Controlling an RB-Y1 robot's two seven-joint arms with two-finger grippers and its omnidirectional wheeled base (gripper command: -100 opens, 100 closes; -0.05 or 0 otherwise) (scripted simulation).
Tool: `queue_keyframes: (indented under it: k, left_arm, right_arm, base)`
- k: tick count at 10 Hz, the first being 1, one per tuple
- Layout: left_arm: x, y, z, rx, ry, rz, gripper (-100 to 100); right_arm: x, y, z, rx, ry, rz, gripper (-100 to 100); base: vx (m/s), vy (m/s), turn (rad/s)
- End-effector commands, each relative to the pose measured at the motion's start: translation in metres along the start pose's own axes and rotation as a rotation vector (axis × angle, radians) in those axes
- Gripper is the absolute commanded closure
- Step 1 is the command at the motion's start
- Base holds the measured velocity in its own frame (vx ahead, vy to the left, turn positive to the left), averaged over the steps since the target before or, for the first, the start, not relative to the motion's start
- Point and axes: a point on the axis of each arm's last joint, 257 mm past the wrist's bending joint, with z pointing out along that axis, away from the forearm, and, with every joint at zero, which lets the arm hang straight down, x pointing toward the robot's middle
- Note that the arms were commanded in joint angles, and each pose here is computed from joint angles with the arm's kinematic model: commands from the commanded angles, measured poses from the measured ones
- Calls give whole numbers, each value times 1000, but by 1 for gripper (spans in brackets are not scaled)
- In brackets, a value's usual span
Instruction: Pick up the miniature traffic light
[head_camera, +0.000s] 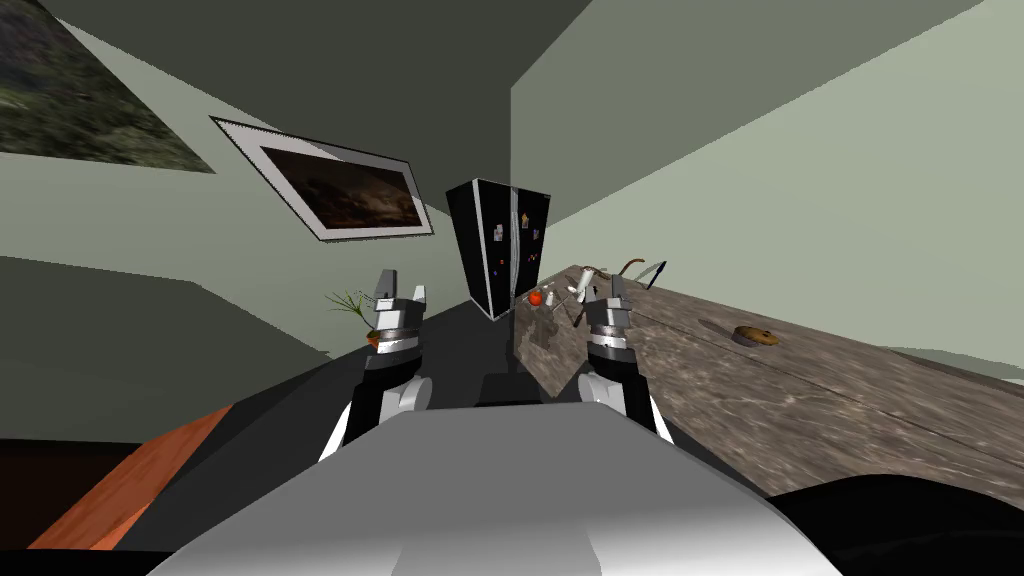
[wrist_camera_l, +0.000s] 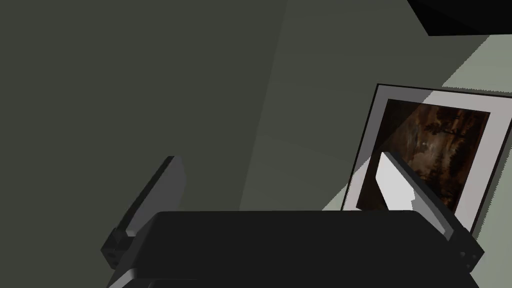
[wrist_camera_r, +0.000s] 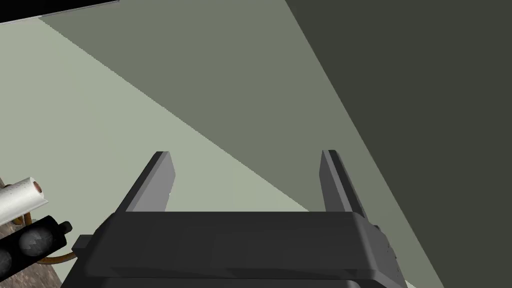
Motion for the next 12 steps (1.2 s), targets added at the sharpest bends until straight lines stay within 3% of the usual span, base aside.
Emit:
queue_keyframes:
  k: [1, 6, 12]
  left_arm:
    - [0, 0, 0, 0, 0, 0, 0]
    - [0, 0, 0, 0, 0, 0, 0]
    - [0, 0, 0, 0, 0, 0, 0]
  right_arm:
    - [4, -6, -2, 17, 41, -35, -100]
    - [2, -46, -17, 123, 158, -222, -100]
    - [-43, -115, -52, 319, 210, -517, -100]
  base:
    - [6, 15, -25]
    - [13, 82, -50]
    - [10, 138, -91]
